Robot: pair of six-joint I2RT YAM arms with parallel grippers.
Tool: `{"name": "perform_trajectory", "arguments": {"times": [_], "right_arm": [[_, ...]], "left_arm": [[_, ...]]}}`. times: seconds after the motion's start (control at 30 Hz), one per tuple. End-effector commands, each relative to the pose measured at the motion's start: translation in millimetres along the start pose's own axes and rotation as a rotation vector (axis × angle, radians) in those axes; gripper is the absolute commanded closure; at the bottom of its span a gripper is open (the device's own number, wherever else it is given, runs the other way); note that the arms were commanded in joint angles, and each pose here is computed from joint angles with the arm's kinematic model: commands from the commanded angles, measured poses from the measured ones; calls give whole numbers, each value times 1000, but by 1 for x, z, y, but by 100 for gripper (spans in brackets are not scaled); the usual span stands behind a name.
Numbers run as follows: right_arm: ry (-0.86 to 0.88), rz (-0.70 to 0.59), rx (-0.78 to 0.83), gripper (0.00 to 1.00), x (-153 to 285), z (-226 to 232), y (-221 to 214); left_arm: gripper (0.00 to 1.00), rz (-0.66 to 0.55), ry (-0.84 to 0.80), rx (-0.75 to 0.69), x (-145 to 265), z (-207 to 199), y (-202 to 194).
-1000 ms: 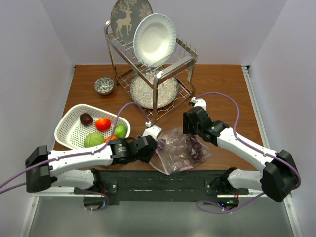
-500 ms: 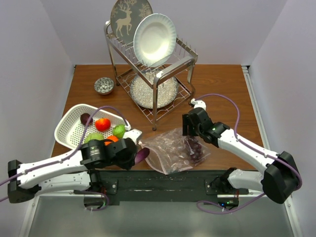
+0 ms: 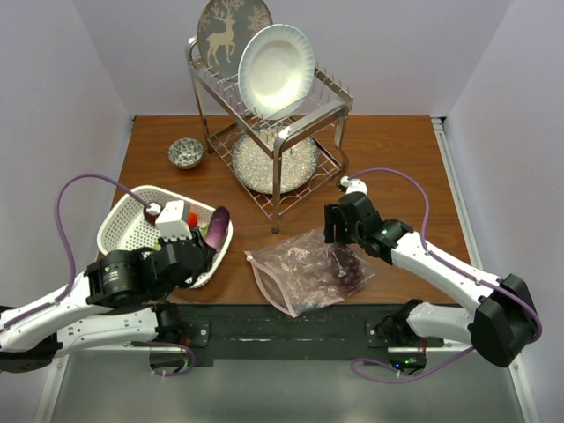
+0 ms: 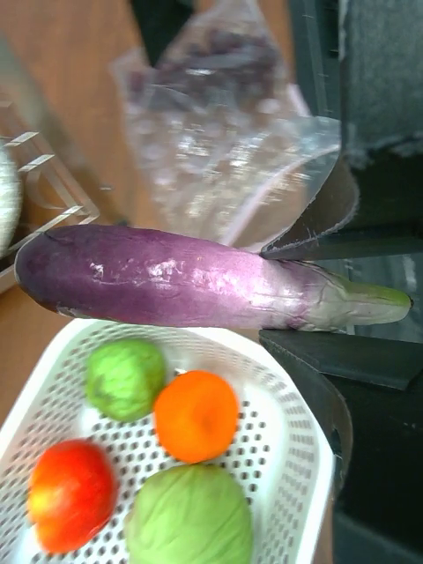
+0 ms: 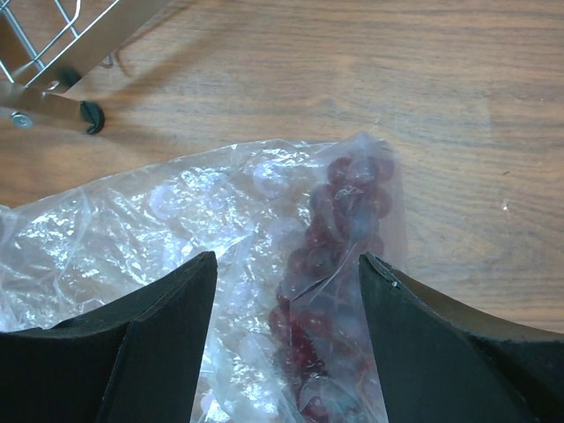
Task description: Open the zip-top bag and remove the fake food
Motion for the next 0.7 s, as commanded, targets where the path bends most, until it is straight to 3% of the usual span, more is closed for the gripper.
{"name": "perform_trajectory", "arguments": {"times": [0.0, 0.07, 0.17, 0.3, 0.47, 0.67], "right_arm": [[41, -17, -1, 31, 3, 3, 2], [40, -16, 2, 31, 3, 3, 2], [49, -16, 3, 31, 6, 4, 3], [65, -26, 6, 31, 12, 4, 7], [61, -20, 25, 31, 16, 4, 12], [83, -8, 39, 31, 21, 5, 11]], "left_arm": [[87, -256, 49, 107, -20, -14, 25], [88, -222, 80, 43, -39, -24, 26], [91, -258, 153, 88, -69, -11, 47], [91, -361, 298, 195, -87, 29, 75], [91, -344, 431, 274, -112, 81, 78], [92, -367, 625, 377, -110, 139, 75]]}}
Point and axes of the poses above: each gripper's point midway between its finger pads, its own x axis back along the fingers, its own z axis along the line the jaws close on, y = z × x, the point moved 8 cm from there along x, back along the fingers, and after that the axes turned 12 degrees about x, right-handed, at the moved point
